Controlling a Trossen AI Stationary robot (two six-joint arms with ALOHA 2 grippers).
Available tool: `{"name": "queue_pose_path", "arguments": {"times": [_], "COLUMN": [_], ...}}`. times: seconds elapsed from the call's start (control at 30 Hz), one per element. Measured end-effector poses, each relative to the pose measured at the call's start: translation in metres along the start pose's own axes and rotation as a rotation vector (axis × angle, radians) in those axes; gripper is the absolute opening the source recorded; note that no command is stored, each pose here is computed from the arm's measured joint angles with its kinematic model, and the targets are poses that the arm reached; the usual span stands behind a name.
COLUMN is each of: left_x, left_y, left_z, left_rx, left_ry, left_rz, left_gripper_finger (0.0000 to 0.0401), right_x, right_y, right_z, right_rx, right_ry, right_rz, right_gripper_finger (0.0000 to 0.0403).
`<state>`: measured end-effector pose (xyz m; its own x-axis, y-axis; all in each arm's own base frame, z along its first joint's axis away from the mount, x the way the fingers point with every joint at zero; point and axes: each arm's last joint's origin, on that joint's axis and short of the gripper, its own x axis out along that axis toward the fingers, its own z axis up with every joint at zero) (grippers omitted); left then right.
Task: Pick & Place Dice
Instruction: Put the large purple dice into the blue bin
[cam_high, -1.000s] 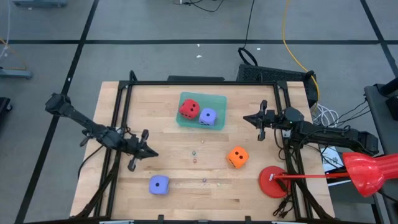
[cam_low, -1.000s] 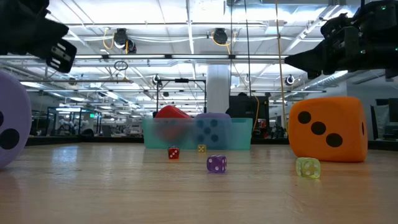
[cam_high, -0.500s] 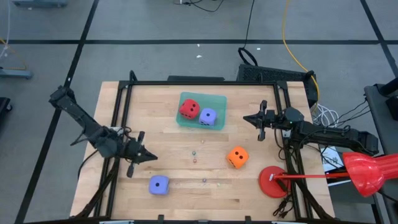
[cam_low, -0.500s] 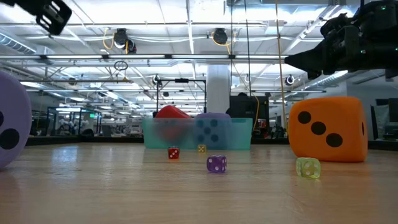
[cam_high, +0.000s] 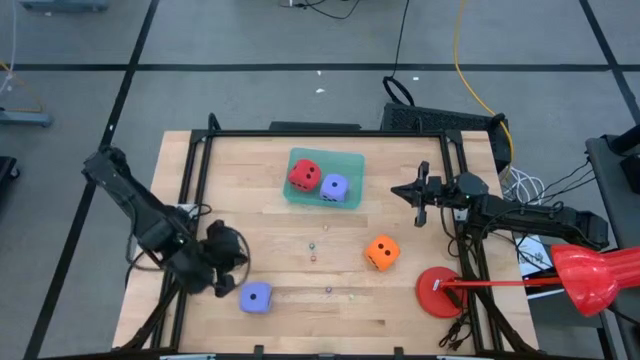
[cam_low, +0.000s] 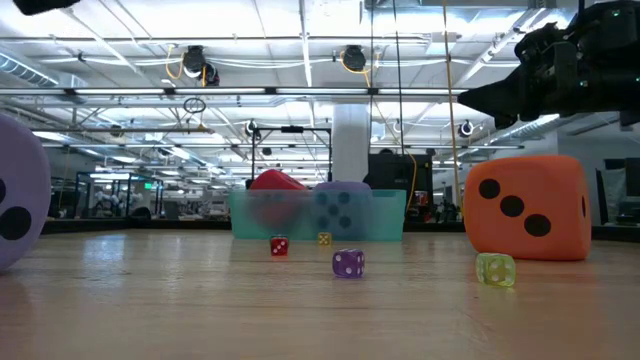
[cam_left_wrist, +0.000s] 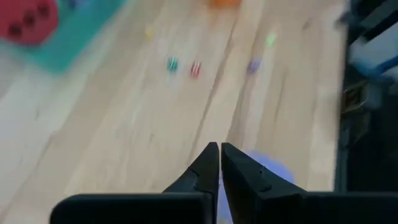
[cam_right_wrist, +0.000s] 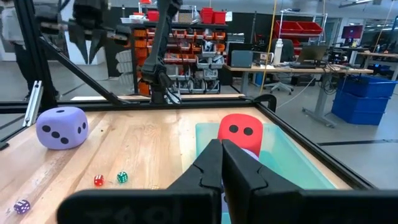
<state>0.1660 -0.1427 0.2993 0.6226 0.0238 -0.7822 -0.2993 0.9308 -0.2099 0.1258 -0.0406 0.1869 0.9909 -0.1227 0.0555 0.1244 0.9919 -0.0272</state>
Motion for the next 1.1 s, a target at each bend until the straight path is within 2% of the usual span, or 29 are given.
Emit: {"name": "queue_pose_path", "arguments": {"times": [0.1, 0.23, 0.4, 0.53, 0.67, 0.93, 1.0, 1.1], "left_x": [0.006, 0.019, 0.035, 0.045, 0.054, 0.067, 0.067, 0.069], "left_y": [-0.014, -0.030, -0.044, -0.052, -0.057, -0.065, -0.066, -0.067], "left_z": [0.003, 0.005, 0.000, -0.002, -0.003, -0.003, -0.003, -0.003], "left_rx": [-0.016, -0.009, -0.064, -0.100, -0.127, -0.045, -0.047, -0.053], "left_ry": [0.082, 0.111, 0.221, 0.246, 0.242, 0.232, 0.229, 0.223], "left_rz": [0.023, 0.056, -0.001, -0.030, -0.033, -0.061, -0.068, -0.072], "left_gripper_finger": [0.0020, 0.0025, 0.0057, 0.0119, 0.0203, 0.0369, 0.0392, 0.0384], "right_x": [0.000, 0.000, 0.000, 0.000, 0.000, 0.000, 0.000, 0.000], "right_y": [0.000, 0.000, 0.000, 0.000, 0.000, 0.000, 0.000, 0.000], "right_z": [-0.001, -0.002, -0.002, -0.003, -0.003, -0.003, -0.003, -0.003], "right_rx": [0.002, 0.003, 0.004, 0.007, 0.007, 0.002, 0.007, 0.010], "right_ry": [0.012, 0.018, 0.024, 0.034, 0.034, 0.035, 0.035, 0.034], "right_rz": [0.000, 0.000, 0.000, 0.000, 0.001, 0.001, 0.001, 0.001], "right_gripper_finger": [0.0000, 0.0000, 0.0000, 0.0000, 0.0000, 0.0000, 0.0000, 0.0000]}}
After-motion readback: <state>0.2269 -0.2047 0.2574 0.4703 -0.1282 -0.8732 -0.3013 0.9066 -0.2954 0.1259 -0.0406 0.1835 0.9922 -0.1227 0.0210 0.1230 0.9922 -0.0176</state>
